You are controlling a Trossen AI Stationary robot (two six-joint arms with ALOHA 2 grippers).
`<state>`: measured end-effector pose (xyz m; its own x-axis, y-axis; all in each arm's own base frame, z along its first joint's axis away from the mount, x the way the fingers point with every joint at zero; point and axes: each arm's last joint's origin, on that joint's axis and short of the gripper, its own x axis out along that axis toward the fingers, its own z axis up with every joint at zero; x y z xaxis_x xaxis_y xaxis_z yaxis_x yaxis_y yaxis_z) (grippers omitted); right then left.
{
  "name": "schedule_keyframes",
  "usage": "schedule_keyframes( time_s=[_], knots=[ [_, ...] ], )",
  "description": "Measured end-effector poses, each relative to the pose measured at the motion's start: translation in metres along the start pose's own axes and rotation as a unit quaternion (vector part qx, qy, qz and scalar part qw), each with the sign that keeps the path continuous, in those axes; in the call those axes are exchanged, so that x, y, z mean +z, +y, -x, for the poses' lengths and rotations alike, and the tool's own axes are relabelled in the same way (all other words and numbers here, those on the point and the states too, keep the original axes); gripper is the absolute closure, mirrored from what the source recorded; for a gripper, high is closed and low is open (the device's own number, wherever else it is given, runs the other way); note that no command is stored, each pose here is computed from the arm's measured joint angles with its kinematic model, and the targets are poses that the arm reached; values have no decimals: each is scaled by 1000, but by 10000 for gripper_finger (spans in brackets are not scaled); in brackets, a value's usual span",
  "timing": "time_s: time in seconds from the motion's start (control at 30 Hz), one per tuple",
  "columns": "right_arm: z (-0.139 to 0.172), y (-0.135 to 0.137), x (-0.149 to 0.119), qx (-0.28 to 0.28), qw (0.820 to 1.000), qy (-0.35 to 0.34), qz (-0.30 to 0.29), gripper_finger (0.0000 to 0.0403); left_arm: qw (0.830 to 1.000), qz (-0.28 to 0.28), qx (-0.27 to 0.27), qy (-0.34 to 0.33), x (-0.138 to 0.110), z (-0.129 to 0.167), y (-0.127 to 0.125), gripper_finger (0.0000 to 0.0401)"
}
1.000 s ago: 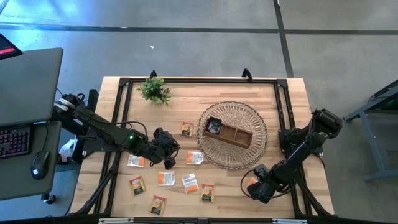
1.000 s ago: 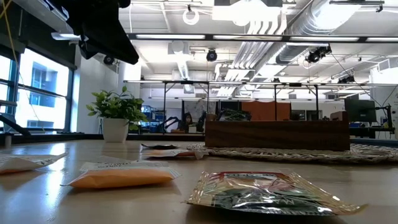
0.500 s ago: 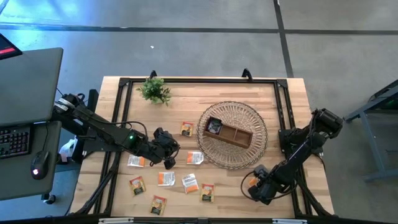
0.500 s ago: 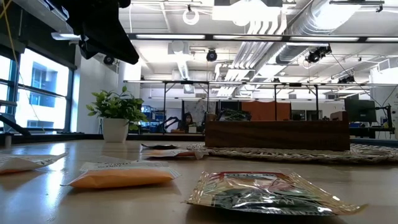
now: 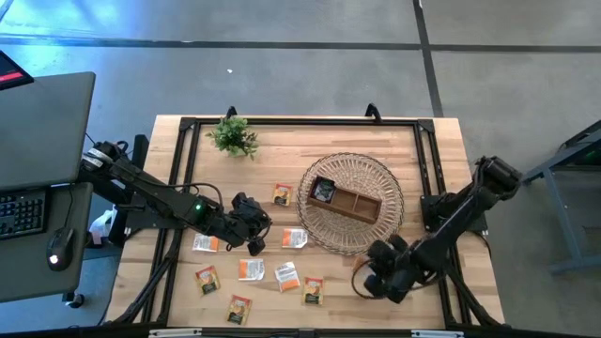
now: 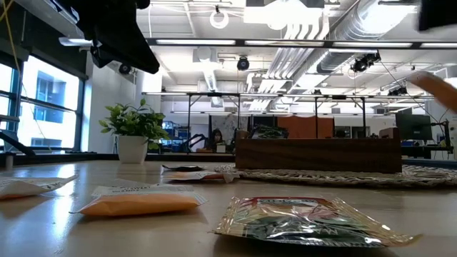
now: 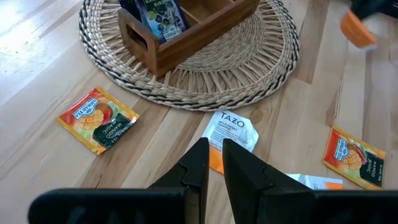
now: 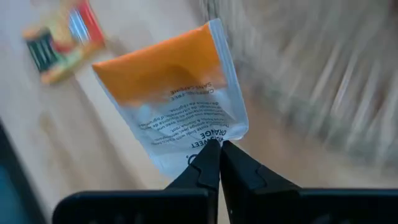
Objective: Pick & Place Tea
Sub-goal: Put the white tea bag into the middle section of the wooden organizer
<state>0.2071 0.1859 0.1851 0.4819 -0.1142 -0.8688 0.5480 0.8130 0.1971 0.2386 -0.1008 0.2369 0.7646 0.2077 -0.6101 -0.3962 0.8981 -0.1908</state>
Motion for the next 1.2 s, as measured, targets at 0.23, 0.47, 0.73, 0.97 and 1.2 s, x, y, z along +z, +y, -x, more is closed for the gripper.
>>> schedule_keyframes(
  time_s=[0.23,0.47,0.73,0.97,1.2],
  knots=[
    [4,-21,78,-115,976,-55,178,400,999,3,21,-25,2,0,1,357],
    [23,-53,163,-252,884,-29,392,400,998,-1,41,-42,3,0,2,357],
    [4,-68,185,-299,718,86,623,401,998,-5,45,-38,2,0,3,357],
    [-41,-63,175,-316,640,175,678,401,998,-5,52,-43,2,0,3,357],
    [-56,-64,162,-334,615,227,677,401,998,-6,54,-44,2,0,4,357]
  ],
)
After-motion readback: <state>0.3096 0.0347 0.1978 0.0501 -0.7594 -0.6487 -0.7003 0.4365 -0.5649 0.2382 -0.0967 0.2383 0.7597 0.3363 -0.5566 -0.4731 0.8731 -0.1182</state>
